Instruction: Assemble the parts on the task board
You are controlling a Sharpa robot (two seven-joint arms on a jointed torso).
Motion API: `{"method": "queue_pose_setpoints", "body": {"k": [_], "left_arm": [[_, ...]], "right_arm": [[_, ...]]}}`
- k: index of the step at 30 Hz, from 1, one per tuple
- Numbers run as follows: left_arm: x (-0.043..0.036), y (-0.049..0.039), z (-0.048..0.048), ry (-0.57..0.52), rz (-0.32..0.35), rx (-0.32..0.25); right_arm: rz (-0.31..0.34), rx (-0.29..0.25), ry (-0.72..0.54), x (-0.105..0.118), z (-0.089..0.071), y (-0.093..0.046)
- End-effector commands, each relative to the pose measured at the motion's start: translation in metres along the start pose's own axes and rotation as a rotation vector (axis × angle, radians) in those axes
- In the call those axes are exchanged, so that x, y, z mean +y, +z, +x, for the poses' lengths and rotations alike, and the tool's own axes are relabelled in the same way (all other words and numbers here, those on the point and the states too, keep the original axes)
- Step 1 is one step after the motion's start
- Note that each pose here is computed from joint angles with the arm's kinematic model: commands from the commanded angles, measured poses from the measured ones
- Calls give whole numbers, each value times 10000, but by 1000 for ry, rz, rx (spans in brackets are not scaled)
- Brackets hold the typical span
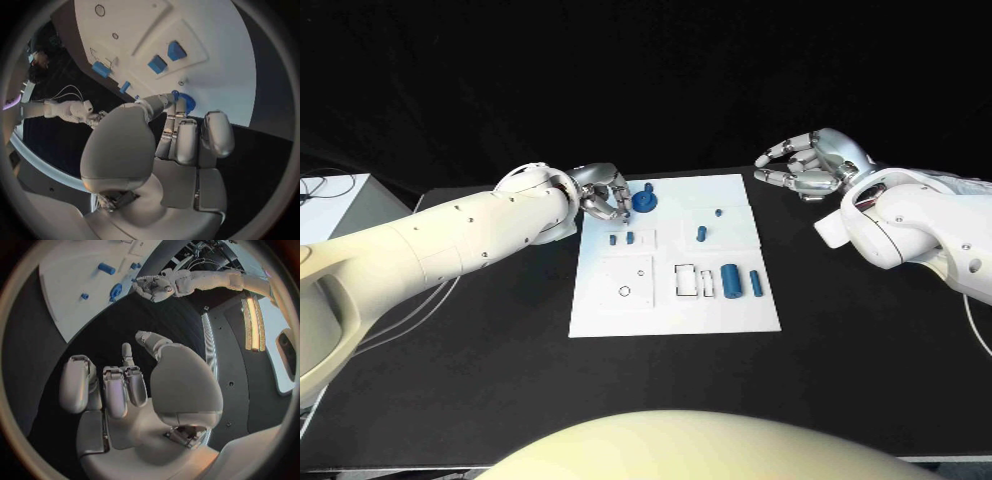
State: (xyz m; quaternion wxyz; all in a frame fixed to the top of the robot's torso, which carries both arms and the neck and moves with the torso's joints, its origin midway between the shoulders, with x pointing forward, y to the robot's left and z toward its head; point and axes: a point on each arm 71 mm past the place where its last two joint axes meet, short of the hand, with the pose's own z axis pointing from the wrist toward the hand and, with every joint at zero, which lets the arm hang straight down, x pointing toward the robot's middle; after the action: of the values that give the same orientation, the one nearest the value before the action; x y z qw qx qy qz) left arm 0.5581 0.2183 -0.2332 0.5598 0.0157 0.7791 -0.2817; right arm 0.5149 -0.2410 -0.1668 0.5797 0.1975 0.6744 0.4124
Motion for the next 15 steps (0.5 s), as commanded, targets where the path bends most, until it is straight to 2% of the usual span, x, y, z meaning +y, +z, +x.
{"method": "queue_pose_setpoints", "body": {"k": [1,15], "left_arm": [[14,6,19,-12,-6,31],[42,27,32,1,-23,43]], "right_arm": [[-6,6,-3,10,2,0],[-7,6,-3,14,4,2]]}}
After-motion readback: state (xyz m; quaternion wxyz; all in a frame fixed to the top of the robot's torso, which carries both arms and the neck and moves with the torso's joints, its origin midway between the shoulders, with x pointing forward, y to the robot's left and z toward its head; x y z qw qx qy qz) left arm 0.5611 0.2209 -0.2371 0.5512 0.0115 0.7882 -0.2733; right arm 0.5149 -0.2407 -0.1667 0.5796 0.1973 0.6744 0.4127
